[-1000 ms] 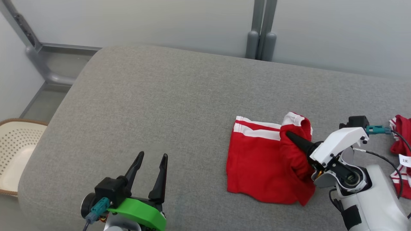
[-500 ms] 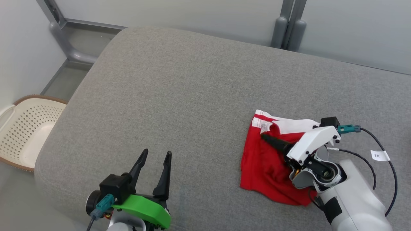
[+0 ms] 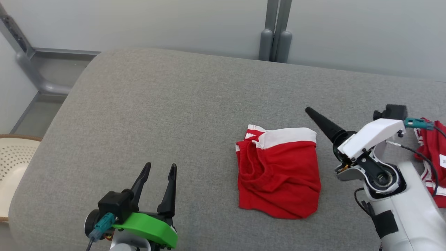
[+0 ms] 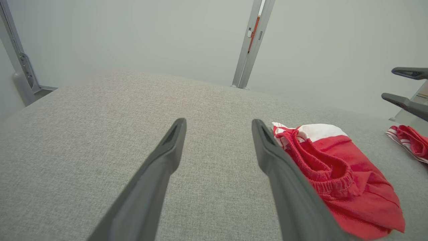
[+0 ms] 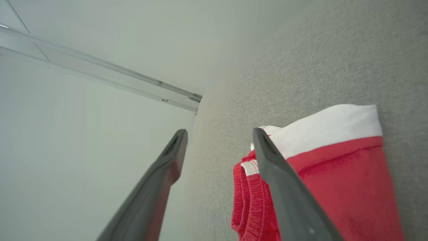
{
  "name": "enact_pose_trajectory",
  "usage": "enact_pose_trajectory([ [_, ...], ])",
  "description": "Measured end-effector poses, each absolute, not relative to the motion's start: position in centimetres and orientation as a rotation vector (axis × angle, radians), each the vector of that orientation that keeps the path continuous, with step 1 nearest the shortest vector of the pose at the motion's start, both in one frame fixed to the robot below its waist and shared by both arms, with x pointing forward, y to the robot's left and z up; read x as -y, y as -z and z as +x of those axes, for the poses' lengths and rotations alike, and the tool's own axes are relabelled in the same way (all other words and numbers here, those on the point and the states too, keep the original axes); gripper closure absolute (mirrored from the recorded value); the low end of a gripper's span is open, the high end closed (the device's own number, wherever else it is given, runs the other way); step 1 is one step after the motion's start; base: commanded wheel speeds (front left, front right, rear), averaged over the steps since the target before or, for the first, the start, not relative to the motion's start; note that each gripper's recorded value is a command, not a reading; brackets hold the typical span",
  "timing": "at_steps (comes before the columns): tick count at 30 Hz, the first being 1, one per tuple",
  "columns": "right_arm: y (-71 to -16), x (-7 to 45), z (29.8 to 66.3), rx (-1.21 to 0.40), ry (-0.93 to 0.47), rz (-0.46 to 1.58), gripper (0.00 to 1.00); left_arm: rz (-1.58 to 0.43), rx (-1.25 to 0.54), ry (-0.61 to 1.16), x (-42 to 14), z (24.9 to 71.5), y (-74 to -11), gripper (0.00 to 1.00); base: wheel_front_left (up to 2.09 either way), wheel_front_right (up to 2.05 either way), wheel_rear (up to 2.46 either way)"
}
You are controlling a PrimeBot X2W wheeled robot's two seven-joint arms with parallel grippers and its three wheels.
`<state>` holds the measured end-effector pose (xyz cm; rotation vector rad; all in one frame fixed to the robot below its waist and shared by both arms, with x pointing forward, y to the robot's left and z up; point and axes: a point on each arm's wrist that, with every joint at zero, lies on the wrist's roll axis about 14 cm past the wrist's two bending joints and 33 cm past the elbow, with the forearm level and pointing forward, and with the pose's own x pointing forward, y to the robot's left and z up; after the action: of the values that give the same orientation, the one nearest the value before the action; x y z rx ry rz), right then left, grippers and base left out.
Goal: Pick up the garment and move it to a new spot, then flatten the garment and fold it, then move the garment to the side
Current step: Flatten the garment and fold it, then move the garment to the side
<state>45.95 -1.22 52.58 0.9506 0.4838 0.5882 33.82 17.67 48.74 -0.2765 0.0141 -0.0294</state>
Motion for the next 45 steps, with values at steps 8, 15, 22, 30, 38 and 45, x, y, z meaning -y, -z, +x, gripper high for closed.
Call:
enact_pose_trajectory([
  [8,-59.6,8.8,43.7,-0.078,-0.531,0.708,0.0,-0.271,0.044,0.084,-16.4,34.7,-50.7,0.0,0.0,0.0,0.0],
  [15,-59.2,14.3,40.8,0.108,-0.355,0.61,0.0,-0.257,0.115,0.102,-16.2,35.5,-52.9,0.0,0.0,0.0,0.0],
  [22,-57.8,17.8,38.0,0.228,-0.236,0.374,0.0,-0.244,0.112,0.095,-16.5,35.7,-52.7,0.0,0.0,0.0,0.0],
  [30,-53.3,19.0,36.4,0.128,-0.175,0.203,0.0,-0.236,0.104,0.092,-16.5,35.1,-52.1,0.0,0.0,0.0,0.0],
  [38,-53.3,18.6,37.1,0.132,-0.172,0.184,0.0,-0.232,0.109,0.085,-16.6,34.9,-52.0,0.0,0.0,0.0,0.0],
  [45,-52.7,17.0,38.1,0.106,-0.218,0.175,0.0,-0.226,0.116,0.068,-17.2,34.4,-51.9,0.0,0.0,0.0,0.0],
])
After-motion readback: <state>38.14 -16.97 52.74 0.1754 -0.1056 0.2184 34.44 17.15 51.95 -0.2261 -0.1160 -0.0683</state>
